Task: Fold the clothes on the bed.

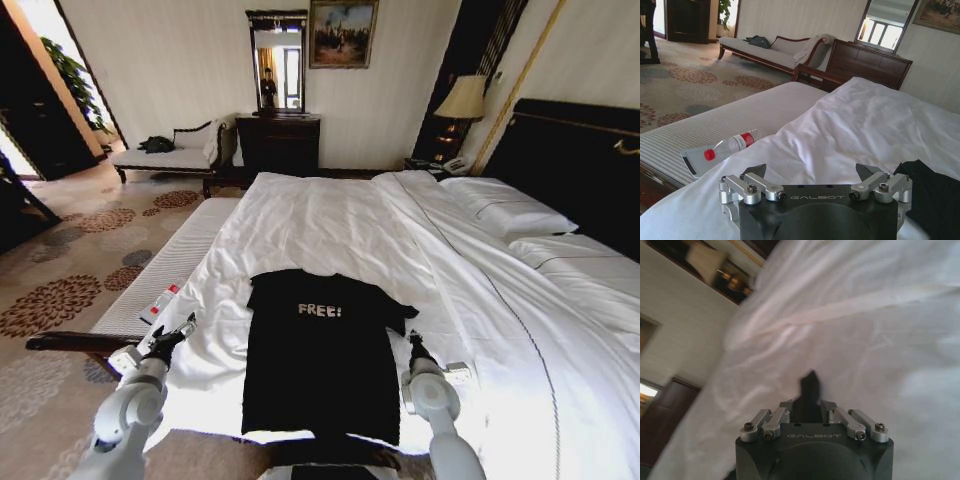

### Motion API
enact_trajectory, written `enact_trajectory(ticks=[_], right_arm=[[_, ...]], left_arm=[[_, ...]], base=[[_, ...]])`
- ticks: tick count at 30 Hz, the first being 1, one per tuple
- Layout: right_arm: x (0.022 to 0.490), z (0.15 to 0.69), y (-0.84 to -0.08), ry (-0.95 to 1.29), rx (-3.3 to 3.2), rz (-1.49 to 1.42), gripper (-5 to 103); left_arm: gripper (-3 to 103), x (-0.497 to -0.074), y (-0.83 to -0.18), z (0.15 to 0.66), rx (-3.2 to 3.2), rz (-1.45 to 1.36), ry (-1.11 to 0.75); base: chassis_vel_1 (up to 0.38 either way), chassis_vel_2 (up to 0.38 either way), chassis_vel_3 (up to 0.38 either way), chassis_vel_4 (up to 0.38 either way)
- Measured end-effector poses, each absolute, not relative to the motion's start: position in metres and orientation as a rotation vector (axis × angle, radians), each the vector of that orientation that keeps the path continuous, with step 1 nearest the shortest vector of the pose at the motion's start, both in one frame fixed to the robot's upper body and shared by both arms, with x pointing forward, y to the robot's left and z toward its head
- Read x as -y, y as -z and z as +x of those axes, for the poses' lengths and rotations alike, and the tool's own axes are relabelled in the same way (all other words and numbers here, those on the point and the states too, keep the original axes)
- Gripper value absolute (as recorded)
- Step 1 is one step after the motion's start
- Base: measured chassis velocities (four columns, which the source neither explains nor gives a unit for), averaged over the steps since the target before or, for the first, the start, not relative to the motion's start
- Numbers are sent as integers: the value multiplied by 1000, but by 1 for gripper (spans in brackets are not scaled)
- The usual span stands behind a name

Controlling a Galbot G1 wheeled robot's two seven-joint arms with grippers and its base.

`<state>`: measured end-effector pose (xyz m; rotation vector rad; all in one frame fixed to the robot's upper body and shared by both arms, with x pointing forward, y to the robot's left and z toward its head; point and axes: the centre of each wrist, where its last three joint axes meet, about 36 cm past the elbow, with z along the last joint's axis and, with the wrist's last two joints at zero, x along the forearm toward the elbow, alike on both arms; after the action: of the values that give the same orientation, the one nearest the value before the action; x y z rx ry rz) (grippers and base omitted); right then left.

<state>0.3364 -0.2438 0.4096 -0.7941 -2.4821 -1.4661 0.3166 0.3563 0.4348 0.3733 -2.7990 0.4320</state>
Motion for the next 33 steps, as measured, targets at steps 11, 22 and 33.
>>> enact_trajectory(ticks=[11,22,33], right_arm=[[237,331,-425,1521,2562,-778,65],[220,313,-419,1562,2433,-847,100],[206,337,-393,1514,2363,-779,100]], left_arm=[[100,-360,-436,313,2798,392,-438],[100,-382,-451,386,2697,304,-784],[100,-378,-416,460,2558,242,-835]], base=[[0,0,0,0],[0,0,0,0],[0,0,0,0]])
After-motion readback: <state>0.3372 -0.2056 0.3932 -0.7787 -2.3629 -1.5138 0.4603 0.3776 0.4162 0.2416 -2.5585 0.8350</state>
